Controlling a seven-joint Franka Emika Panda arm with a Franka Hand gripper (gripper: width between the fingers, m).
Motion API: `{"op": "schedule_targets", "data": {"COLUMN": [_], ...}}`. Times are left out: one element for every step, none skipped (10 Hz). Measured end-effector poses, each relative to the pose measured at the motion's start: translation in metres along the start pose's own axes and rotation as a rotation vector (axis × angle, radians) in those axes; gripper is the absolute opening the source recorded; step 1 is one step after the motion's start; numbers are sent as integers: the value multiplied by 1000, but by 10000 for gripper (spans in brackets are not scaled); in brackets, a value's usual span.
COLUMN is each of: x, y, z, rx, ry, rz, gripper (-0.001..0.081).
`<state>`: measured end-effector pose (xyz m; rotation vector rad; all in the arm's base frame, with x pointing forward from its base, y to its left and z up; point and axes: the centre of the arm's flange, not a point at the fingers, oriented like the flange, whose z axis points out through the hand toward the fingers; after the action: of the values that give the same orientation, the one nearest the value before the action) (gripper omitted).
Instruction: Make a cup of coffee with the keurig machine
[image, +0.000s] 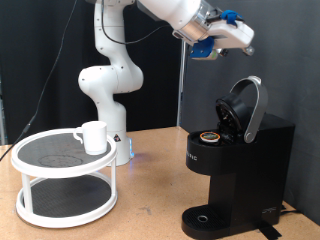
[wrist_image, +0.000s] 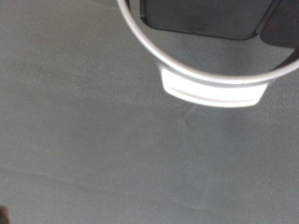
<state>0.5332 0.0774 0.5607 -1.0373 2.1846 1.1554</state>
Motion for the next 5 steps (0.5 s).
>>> {"op": "schedule_targets", "data": {"x": [-10,-19,-26,-33,-38], "y": [1,4,7,11,14], "z": [9,21,34,47,60], "rx": [-4,-2,3,4,3], "ry": [21,59,106,145,173], "rz": [-9,-16,-21,-30,-36], "gripper": [734,734,734,734,734]}}
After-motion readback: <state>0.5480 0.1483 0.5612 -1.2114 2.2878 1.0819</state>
